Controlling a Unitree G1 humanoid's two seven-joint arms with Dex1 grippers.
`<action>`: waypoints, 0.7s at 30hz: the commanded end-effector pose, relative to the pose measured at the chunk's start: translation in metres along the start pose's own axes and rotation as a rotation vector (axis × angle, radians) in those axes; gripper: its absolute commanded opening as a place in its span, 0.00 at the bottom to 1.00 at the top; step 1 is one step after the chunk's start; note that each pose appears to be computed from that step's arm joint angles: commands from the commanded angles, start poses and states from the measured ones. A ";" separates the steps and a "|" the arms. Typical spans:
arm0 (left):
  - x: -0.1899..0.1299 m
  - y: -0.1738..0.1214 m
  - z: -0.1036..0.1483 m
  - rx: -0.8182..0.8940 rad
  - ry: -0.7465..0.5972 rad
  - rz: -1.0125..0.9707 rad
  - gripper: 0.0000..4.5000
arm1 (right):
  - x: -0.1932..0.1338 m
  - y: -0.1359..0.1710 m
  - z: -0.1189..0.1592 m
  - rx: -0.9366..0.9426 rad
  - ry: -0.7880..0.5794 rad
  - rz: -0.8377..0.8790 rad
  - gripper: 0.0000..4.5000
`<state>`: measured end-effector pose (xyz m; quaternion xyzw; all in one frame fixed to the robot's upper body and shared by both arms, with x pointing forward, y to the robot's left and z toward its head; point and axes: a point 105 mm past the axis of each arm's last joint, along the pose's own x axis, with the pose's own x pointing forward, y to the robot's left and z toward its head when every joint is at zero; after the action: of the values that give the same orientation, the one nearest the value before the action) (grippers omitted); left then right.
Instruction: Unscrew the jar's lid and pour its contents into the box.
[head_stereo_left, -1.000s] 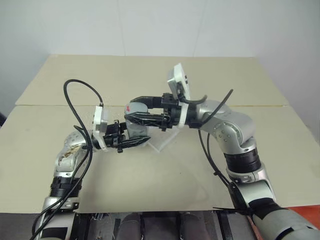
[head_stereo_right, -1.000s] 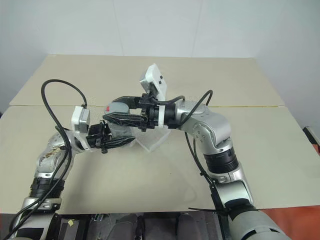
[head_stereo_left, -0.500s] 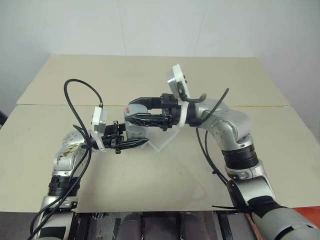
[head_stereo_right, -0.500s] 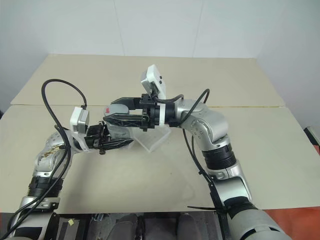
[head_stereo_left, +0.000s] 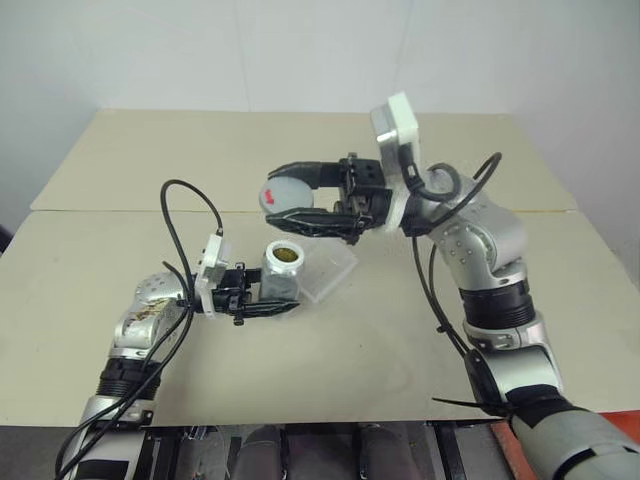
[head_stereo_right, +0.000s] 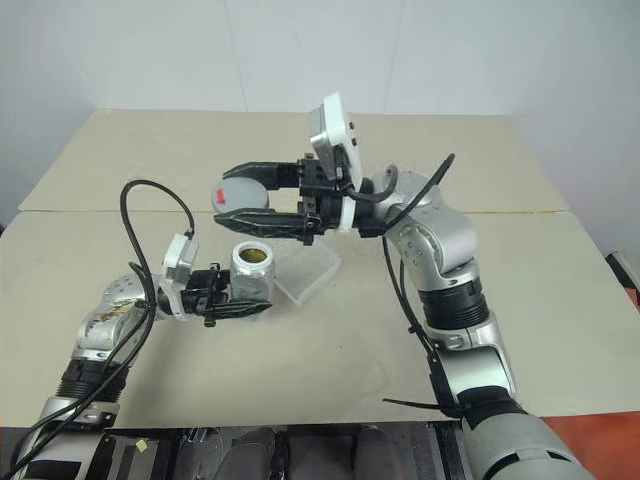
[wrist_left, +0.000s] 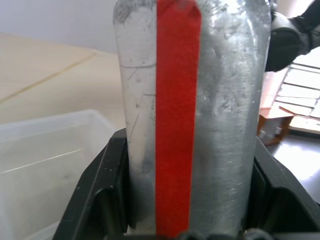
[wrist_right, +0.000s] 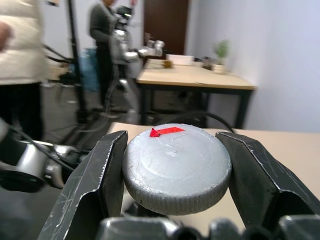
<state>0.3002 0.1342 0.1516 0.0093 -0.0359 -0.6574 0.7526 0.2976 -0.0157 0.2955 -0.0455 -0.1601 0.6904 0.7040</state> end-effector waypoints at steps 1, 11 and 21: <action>-0.016 0.017 0.030 0.116 -0.031 0.094 0.53 | -0.034 -0.014 0.005 -0.062 0.019 -0.217 0.62; -0.036 0.053 0.071 0.269 -0.088 0.284 0.53 | -0.126 -0.047 -0.079 0.022 0.318 -0.904 0.62; -0.026 0.065 0.074 0.302 -0.118 0.350 0.53 | -0.171 -0.038 -0.162 0.132 0.511 -1.250 0.62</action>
<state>0.3565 0.1725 0.2144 0.0643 -0.1541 -0.5068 0.8458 0.3782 -0.1539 0.1130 -0.0570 0.0882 0.1510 0.9829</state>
